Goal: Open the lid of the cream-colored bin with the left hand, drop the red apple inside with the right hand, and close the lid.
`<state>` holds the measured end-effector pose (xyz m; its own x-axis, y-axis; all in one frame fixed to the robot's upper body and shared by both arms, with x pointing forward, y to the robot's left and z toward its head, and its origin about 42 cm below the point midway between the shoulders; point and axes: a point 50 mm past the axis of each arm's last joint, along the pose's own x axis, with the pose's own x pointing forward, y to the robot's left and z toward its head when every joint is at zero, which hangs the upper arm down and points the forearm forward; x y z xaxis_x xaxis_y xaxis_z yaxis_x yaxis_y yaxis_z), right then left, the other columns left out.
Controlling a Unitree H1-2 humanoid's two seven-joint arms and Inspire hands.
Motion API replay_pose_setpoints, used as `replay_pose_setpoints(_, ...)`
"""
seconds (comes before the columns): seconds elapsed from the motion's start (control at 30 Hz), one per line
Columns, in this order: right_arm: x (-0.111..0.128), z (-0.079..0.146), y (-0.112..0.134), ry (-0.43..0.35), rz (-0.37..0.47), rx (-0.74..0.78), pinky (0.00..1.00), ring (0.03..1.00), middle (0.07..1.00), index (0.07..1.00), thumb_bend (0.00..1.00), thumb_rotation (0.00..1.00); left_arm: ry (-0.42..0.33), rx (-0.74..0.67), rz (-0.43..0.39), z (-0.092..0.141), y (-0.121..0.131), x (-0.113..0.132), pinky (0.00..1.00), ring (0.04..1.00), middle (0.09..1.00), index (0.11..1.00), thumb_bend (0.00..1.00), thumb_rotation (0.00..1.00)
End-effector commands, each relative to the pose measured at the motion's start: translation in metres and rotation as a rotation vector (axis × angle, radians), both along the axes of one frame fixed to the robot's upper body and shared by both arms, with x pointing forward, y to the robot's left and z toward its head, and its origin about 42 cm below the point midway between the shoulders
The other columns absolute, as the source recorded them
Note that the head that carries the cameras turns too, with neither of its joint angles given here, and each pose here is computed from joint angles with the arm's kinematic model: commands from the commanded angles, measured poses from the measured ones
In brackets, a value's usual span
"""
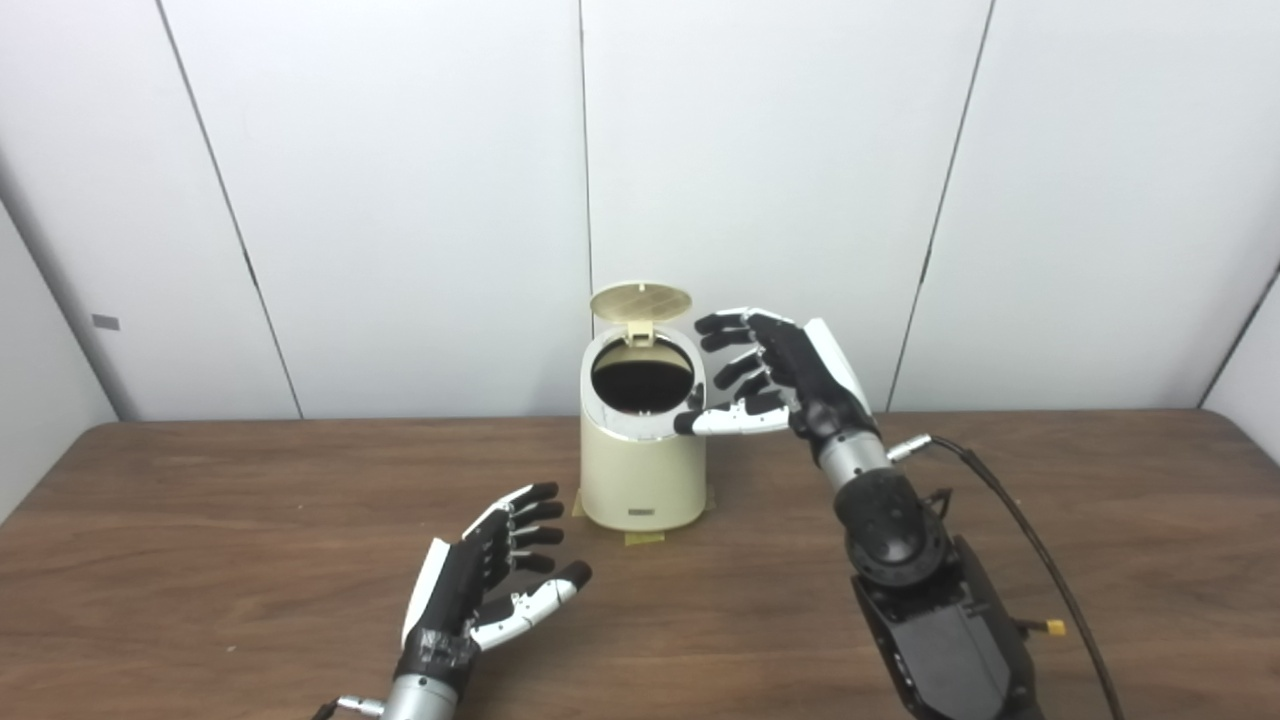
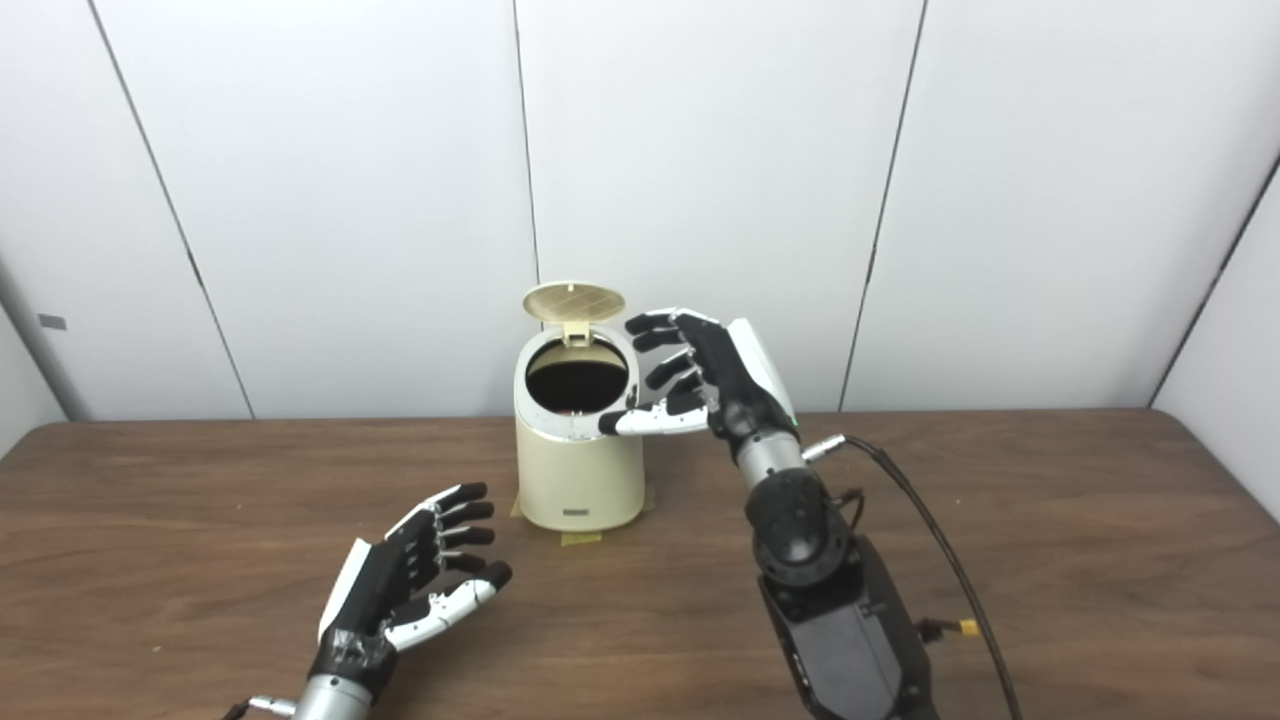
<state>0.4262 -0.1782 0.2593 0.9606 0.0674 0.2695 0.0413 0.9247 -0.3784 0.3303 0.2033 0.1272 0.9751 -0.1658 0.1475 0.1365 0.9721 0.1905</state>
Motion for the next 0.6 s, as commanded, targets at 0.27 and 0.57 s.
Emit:
replay_pose_setpoints(0.27, -0.056, -0.021, -0.048, -0.127, 0.121, 0.193, 0.52, 0.610, 0.739, 0.726, 0.81, 0.18, -0.078, -0.025, 0.005, 0.018, 0.000, 0.012, 0.63, 0.742, 0.797, 0.828, 0.67, 0.22)
replay_pose_setpoints(0.57, -0.097, -0.063, -0.060, -0.105, 0.125, 0.341, 0.53, 0.623, 0.754, 0.758, 0.76, 0.16, -0.141, -0.036, 0.004, 0.031, 0.002, 0.015, 0.64, 0.758, 0.808, 0.837, 0.65, 0.28)
